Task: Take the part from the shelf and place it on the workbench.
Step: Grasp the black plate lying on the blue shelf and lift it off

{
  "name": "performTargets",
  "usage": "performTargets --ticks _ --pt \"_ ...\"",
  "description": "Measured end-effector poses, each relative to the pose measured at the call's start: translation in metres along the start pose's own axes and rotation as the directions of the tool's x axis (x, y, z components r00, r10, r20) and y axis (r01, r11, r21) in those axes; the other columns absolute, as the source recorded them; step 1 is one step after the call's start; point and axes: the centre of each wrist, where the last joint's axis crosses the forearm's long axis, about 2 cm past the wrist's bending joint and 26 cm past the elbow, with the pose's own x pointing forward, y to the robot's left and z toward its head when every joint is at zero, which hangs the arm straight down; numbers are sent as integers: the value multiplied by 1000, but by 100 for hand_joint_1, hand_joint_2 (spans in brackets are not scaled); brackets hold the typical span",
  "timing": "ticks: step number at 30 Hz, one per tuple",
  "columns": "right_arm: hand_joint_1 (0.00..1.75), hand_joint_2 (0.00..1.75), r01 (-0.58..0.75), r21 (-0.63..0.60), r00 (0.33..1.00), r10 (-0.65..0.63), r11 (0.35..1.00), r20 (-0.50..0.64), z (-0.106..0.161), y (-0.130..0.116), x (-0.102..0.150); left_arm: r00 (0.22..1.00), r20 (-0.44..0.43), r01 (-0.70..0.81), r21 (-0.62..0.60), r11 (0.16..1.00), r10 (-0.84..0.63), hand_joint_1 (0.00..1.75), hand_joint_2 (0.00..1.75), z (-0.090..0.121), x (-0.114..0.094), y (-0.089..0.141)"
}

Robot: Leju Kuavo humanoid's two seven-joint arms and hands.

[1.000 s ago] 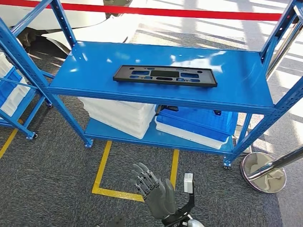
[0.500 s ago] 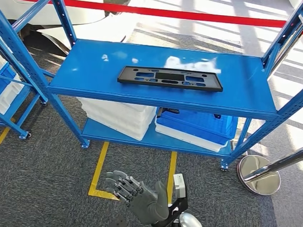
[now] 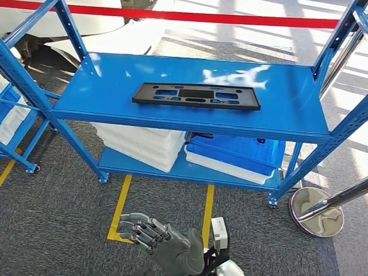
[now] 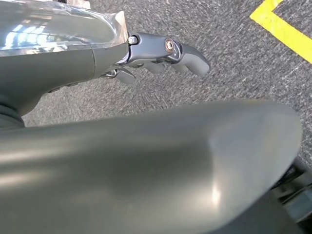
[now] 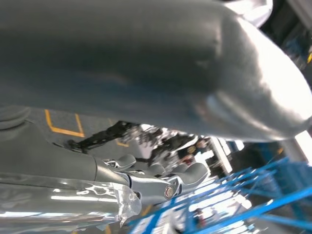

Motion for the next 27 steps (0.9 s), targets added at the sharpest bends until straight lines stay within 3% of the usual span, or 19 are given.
performTargets --ticks 27 --pt "0 0 -49 101 998 45 994 35 -19 9 14 1000 -12 -7 1 1000 7 0 0 0 0 1"
